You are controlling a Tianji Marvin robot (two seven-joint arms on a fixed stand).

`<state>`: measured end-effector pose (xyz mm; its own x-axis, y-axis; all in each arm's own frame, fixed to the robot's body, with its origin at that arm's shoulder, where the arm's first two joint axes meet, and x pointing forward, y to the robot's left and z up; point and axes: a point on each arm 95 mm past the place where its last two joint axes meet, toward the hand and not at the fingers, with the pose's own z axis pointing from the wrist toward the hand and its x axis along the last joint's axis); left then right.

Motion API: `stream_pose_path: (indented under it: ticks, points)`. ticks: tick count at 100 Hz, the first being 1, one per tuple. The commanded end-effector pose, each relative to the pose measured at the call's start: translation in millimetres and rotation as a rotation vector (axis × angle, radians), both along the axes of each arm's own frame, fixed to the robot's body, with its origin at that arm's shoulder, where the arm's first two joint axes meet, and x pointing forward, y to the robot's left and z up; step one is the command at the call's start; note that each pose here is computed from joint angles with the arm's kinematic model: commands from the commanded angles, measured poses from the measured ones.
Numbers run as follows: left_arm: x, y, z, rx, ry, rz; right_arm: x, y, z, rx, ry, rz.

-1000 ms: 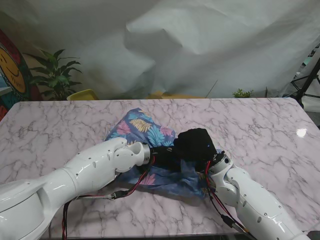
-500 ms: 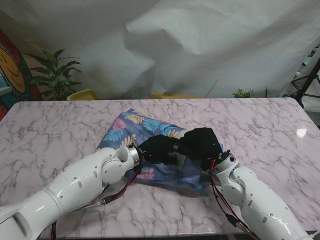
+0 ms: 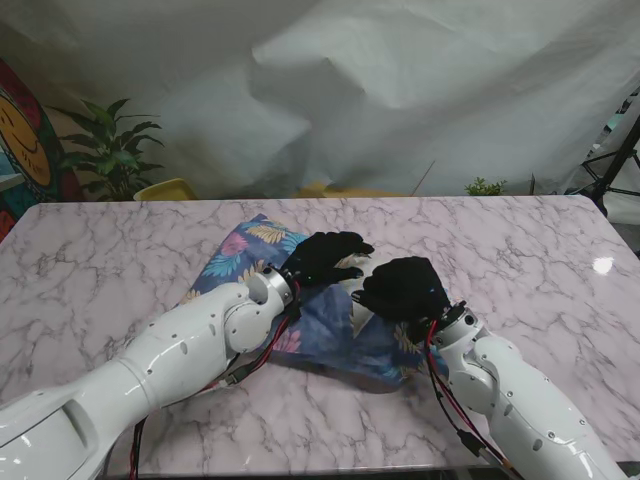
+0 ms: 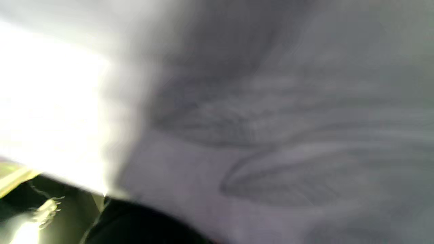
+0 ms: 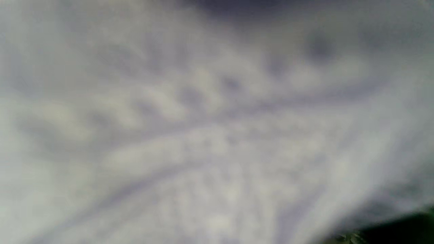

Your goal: Put a pillowcase on a pillow

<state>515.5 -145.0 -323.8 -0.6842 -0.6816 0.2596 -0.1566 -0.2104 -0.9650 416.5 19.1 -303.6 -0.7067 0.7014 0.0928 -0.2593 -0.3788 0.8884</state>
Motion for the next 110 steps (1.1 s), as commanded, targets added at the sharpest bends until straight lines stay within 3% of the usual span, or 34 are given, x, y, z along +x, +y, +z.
stream_pose_path:
  ticks: [1,11,23,41,56,71,85,98,110]
  points:
    - [13.7,-18.7,21.1,-0.006,-0.018,-0.030,-2.4,0.6,-1.1,-0.009,0.001,0.005]
    - [22.3,-29.5,21.4,0.013,0.015,-0.042,-2.6,1.3,-1.3,-0.013,-0.001,0.006]
    - [22.5,-40.0,15.2,0.052,0.049,-0.107,-0.9,1.0,0.0,-0.014,-0.012,-0.001]
    - [8.0,-44.0,-4.0,0.099,0.093,-0.224,6.6,-4.3,2.3,-0.034,-0.031,-0.031]
    - [-5.3,-37.2,-17.6,0.134,0.122,-0.273,16.8,-15.3,-0.4,-0.082,-0.021,-0.065]
    - [-13.2,-26.9,-30.1,0.186,0.157,-0.294,23.3,-26.9,-1.3,-0.110,-0.010,-0.104]
    - [-16.0,-16.6,-38.0,0.207,0.171,-0.271,24.2,-35.9,-1.2,-0.143,-0.002,-0.131]
    - [-20.8,-9.0,-44.1,0.162,0.231,-0.248,24.7,-43.6,-0.9,-0.161,-0.004,-0.159]
    - [-28.3,-9.6,-51.3,0.152,0.248,-0.281,26.0,-46.5,3.6,-0.170,-0.033,-0.182]
